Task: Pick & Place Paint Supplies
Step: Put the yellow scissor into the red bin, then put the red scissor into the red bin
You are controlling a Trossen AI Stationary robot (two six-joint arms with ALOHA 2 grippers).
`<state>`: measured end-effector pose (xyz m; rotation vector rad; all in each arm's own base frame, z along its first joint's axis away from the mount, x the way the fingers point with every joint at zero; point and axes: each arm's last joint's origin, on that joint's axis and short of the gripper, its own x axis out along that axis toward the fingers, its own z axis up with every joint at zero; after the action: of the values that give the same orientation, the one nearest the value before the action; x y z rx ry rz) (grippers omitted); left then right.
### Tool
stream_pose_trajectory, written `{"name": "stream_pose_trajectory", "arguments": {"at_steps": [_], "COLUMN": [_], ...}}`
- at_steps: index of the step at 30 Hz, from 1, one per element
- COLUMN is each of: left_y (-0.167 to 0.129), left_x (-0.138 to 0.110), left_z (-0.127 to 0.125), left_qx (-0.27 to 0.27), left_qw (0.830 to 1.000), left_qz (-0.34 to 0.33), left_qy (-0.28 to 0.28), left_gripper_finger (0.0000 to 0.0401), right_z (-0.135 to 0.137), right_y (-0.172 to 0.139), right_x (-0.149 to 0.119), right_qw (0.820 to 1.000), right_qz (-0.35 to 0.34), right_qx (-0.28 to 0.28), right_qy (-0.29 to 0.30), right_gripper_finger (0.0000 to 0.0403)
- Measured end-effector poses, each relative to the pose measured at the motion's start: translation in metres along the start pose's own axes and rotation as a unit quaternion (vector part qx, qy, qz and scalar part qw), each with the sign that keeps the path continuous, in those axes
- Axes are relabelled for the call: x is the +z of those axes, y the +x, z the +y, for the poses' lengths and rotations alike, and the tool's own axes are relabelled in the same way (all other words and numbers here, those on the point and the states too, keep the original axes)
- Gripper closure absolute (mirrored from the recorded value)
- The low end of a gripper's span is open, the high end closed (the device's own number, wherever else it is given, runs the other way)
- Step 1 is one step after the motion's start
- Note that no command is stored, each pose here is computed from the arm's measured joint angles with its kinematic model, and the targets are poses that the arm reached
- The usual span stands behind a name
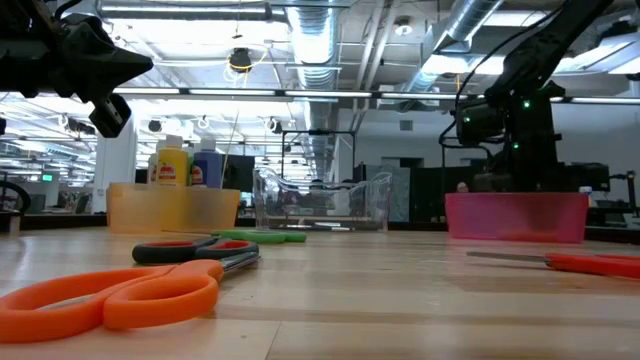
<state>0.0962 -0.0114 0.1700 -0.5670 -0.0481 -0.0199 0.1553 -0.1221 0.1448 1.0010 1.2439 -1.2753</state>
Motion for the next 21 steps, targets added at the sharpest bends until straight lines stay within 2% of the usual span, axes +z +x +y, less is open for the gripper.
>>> {"name": "stream_pose_trajectory", "arguments": {"at_steps": [6, 10, 16, 21], "left_y": [0.0, 0.0, 0.0, 0.0], "left_x": [0.0, 0.0, 0.0, 0.0], "left_z": [0.0, 0.0, 0.0, 0.0], "left_qx": [0.0, 0.0, 0.0, 0.001], "left_qw": [1.0, 1.0, 1.0, 1.0], "left_qz": [0.0, 0.0, 0.0, 0.002], "left_qy": [0.0, 0.0, 0.0, 0.0], "left_gripper_finger": [0.0395, 0.0395, 0.0395, 0.0395], "right_z": [0.005, 0.01, 0.014, 0.011], "right_y": [-0.014, -0.034, -0.083, -0.136], "right_x": [0.007, 0.016, 0.03, 0.032], "right_qw": [1.0, 0.999, 0.996, 0.985], "right_qz": [-0.004, -0.01, -0.051, -0.117], "right_qx": [0.005, 0.011, 0.047, 0.117], "right_qy": [-0.018, -0.042, -0.059, -0.055], "right_gripper_finger": [0.0254, 0.0216, 0.0186, 0.0185]}}
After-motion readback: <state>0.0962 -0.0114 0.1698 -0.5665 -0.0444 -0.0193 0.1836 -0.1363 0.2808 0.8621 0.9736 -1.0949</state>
